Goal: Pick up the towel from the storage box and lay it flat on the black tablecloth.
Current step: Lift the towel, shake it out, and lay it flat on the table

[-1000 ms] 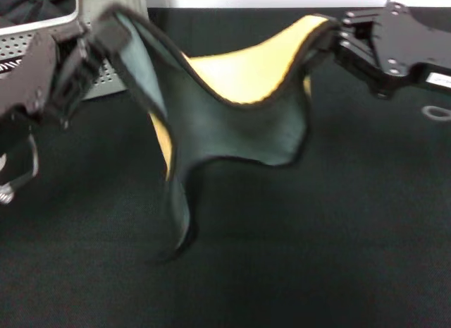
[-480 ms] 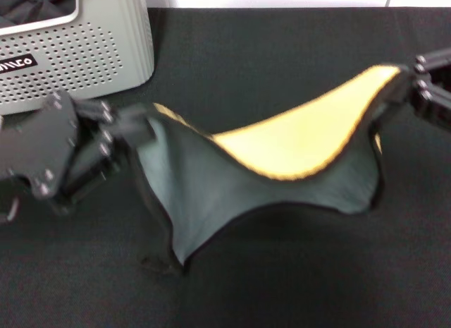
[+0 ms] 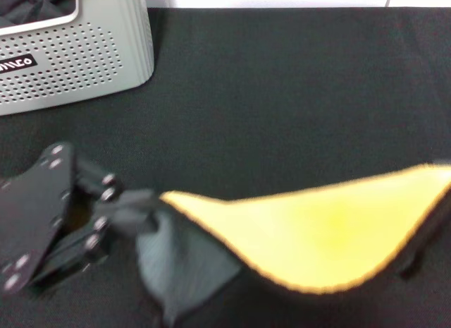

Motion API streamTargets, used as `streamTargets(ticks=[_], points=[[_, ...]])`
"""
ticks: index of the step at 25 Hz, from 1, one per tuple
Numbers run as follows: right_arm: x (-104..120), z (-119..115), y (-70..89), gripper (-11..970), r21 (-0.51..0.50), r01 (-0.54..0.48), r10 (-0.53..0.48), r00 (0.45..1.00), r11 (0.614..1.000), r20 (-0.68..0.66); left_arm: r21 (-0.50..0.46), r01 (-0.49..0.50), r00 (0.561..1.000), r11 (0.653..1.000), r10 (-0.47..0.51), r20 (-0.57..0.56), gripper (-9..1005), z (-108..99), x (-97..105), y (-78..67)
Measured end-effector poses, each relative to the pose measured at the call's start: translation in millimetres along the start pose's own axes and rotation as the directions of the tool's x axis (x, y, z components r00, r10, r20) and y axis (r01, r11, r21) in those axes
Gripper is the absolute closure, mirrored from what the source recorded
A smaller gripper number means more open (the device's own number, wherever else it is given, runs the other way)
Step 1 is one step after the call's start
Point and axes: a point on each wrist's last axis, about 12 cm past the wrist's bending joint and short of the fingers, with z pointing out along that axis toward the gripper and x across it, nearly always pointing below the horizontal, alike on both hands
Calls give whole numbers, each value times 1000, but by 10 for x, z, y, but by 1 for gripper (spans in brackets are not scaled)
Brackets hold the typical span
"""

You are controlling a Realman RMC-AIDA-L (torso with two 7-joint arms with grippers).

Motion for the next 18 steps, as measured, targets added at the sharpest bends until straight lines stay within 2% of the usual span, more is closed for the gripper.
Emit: streamTargets(ticks=[4, 6, 8, 10, 13, 15, 17, 18], points=[[27, -19, 107, 947, -72, -13, 12, 1000, 997, -13, -6, -20, 999, 1000, 21, 39, 979, -97, -98, -236], [34, -26, 149, 947, -106, -9, 7, 1000, 994, -15, -13, -21, 999, 1000, 21, 45, 979, -117, -112, -310], [57, -37, 161, 947, -124, -20, 18, 1000, 992, -12, -15, -5, 999, 1000, 6, 45, 979, -118, -90, -360], [135, -55, 86, 946, -103, -68, 68, 998, 992, -1, -27, 33, 999, 999, -32, 41, 979, -127, -17, -348], [294, -46, -116, 946, -40, -146, 146, 989, 989, 12, -69, 102, 994, 992, -99, 36, 979, -170, 148, -193], [413, 1, -295, 946, 4, -200, 200, 980, 980, 16, -113, 154, 988, 982, -150, 45, 978, -195, 302, 22], [543, 118, -540, 946, 41, -247, 246, 969, 968, 17, -130, 182, 983, 975, -178, 41, 978, -153, 427, 219], [585, 157, -602, 946, 46, -260, 259, 966, 965, 18, -130, 182, 983, 975, -179, 32, 978, -102, 472, 324]])
